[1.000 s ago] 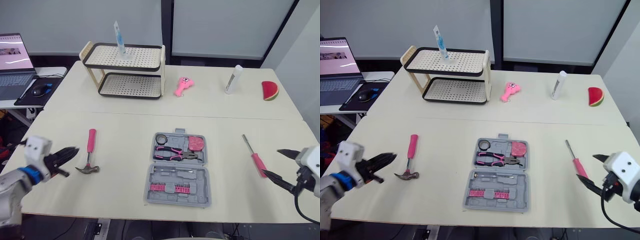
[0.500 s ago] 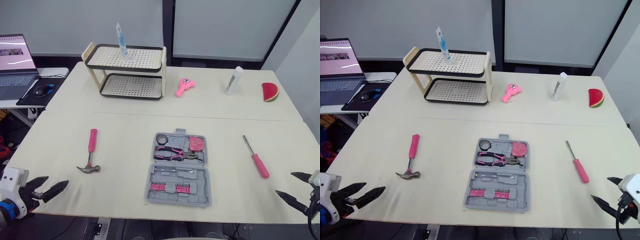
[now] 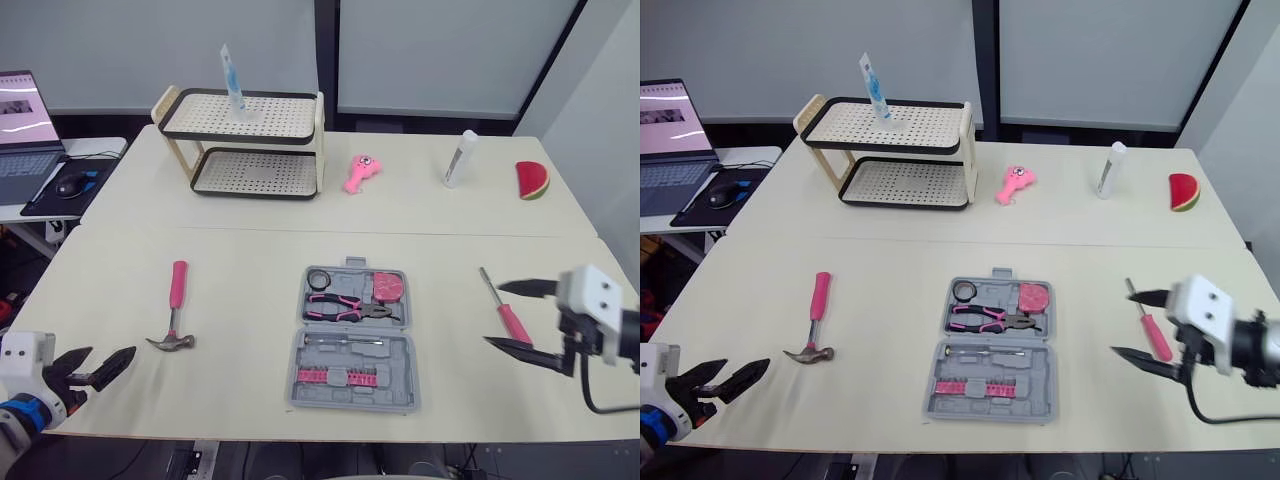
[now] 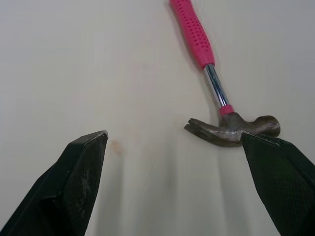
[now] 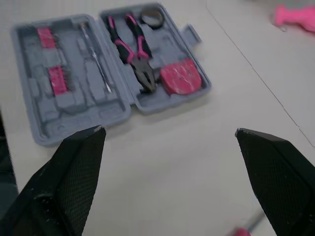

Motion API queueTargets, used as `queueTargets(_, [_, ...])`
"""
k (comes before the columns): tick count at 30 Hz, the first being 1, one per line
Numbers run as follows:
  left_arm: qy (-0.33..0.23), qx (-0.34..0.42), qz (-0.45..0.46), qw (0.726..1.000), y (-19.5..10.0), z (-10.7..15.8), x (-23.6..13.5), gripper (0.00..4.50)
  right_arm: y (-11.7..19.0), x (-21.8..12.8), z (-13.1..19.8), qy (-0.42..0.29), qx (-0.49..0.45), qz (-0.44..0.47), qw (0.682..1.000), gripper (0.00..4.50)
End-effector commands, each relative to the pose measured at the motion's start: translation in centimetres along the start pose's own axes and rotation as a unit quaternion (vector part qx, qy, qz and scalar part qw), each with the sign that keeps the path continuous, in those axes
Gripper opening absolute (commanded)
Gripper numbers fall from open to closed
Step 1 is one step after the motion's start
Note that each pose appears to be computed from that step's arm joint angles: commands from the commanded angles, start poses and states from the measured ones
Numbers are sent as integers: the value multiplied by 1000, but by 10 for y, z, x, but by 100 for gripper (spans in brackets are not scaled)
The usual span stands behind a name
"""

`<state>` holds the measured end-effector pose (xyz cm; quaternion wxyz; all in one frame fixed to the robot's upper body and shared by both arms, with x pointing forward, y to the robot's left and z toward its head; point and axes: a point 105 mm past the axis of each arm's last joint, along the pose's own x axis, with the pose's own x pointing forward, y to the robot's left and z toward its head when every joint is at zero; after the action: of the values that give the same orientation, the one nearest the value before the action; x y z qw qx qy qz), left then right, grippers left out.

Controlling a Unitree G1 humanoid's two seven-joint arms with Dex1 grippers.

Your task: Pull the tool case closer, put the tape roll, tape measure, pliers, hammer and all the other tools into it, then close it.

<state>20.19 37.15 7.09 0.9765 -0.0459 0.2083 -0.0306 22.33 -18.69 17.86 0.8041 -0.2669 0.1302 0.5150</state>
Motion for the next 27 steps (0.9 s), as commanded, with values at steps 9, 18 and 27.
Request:
queueTargets(9, [-19,1,66,998,-37,19,52,447,12,43,50,-56,-32,107,992,450])
queueTargets(18, [15,1,87,996,-52,17,88,447,15,45,49,-50,-30,109,992,450])
queueTargets(27, [59,11,86,994,-64,0,100,297,17,42,39,-38,-25,106,993,450])
